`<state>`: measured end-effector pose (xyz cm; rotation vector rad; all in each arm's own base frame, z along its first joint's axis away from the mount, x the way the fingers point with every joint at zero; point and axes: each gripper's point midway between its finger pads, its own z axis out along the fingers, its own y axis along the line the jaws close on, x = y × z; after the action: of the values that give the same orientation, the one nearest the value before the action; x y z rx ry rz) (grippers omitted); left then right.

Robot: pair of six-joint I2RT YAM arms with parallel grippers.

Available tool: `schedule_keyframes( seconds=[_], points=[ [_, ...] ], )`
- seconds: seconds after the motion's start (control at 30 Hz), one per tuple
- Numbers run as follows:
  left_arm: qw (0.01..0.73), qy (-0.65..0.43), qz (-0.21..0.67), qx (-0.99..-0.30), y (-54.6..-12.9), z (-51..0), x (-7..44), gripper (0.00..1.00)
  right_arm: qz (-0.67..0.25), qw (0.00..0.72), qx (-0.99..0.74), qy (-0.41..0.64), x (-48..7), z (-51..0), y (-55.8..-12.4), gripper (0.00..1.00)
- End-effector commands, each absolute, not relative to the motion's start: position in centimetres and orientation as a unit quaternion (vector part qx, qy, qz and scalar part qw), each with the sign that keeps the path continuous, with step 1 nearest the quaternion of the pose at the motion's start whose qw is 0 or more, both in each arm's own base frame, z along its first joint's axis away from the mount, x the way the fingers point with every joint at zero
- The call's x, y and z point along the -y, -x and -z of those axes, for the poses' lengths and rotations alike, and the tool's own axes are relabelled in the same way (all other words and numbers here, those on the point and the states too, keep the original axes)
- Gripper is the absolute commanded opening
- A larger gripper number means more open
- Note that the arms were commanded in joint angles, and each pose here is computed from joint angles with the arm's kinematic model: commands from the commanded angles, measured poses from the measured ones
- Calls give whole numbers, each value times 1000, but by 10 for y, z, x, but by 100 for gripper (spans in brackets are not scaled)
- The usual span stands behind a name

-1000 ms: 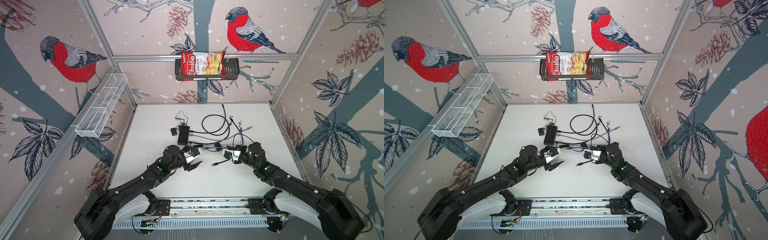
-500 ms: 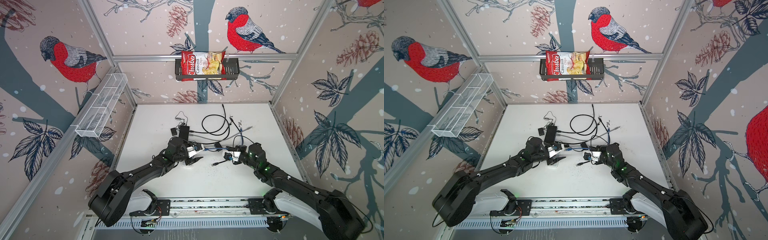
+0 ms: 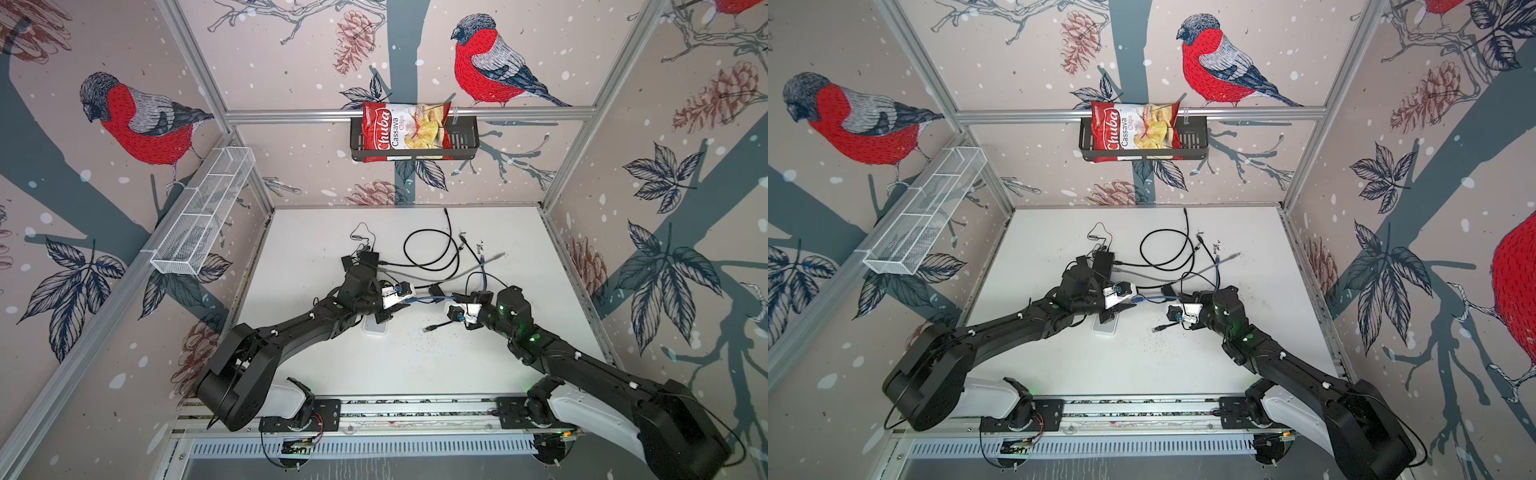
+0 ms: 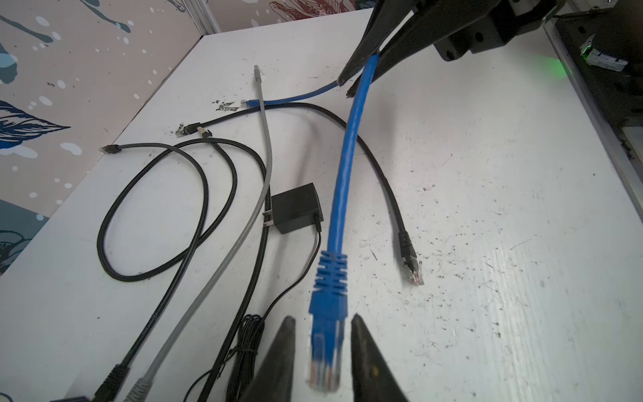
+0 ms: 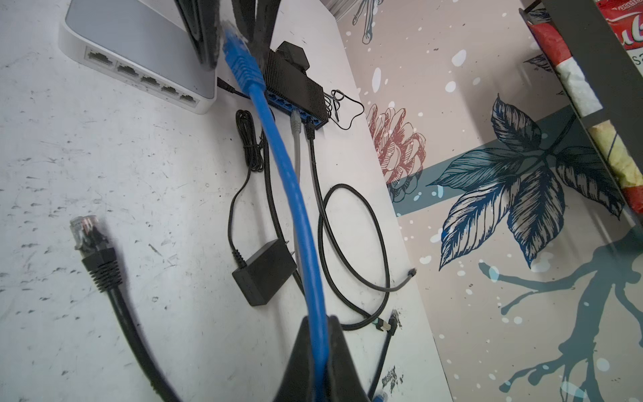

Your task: Insert the plug into the switch port

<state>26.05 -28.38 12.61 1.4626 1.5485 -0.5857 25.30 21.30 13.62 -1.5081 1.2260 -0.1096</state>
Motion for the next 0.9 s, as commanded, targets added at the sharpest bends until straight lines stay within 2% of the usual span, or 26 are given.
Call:
schedule_keyframes(
  seconds=[0.0,0.07,0.13,0.47,0.67,0.87],
  points=[
    [427,-605,245,-626,-254,-120,284,22,49,577,-511,635,-216,-145,-255,1],
    [427,-610,242,-622,-254,-119,283,14,49,576,-513,635,-215,-143,-255,1],
    [429,-613,237,-620,-256,-119,283,11,47,574,-515,635,-215,-143,-255,3],
    [457,-615,226,-602,-257,-130,283,8,-55,522,-536,661,-235,-132,-237,33],
    [454,-616,244,-596,-250,-128,287,9,-115,539,-497,670,-251,-146,-220,39],
    [451,-625,250,-587,-243,-126,294,9,-161,553,-455,679,-271,-156,-209,38]
  ],
)
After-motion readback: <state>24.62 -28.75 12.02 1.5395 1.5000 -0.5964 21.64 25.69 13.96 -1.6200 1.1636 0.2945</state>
